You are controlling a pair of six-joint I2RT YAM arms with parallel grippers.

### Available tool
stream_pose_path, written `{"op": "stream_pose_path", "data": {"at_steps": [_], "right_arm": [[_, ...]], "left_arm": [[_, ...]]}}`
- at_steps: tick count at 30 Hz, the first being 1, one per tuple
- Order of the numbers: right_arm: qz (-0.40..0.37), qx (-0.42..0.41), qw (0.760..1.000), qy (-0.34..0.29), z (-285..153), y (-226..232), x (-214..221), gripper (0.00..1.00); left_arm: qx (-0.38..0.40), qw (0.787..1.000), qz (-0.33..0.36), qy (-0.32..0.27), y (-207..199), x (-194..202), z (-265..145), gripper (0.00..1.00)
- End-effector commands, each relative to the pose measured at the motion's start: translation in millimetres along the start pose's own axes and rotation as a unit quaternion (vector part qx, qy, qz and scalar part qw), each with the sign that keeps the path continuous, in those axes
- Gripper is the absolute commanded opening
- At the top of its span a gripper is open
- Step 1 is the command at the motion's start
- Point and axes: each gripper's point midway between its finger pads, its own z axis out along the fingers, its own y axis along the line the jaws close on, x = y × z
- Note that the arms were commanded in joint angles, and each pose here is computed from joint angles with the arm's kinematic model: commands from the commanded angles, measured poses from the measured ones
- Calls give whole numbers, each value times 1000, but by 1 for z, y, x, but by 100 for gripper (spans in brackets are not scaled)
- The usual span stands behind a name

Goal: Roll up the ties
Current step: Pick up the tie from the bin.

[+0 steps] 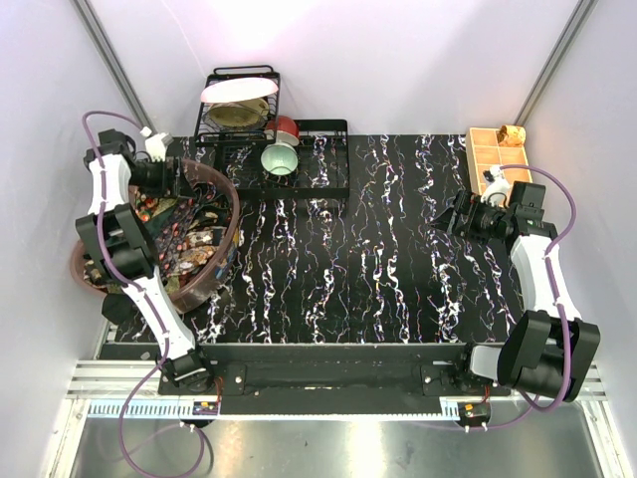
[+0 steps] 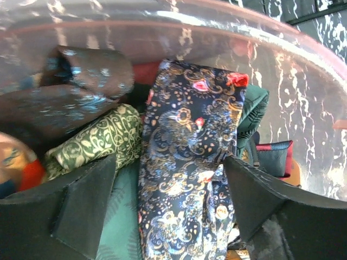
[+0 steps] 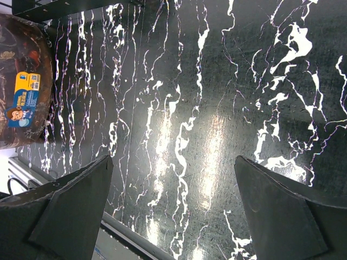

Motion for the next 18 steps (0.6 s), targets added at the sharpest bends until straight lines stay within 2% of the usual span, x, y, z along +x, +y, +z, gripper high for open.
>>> {"op": "stream_pose_path", "data": {"at_steps": [1, 8, 13, 18], "right_arm": [[-18, 4, 1000, -15, -5, 2, -14, 100], [-17, -1, 1000, -16, -6, 3, -14, 100], [-16, -2, 1000, -17, -5, 3, -15, 100], [-17, 3, 1000, -18, -6, 1, -15, 100]], "left_arm": [[27, 998, 37, -30, -27, -12, -10, 82], [-28, 996, 56, -66, -29, -21, -27, 78], [-16, 997, 61, -47, -33, -17, -15, 70], [-20, 998, 48, -37, -23, -21, -2, 69]]}}
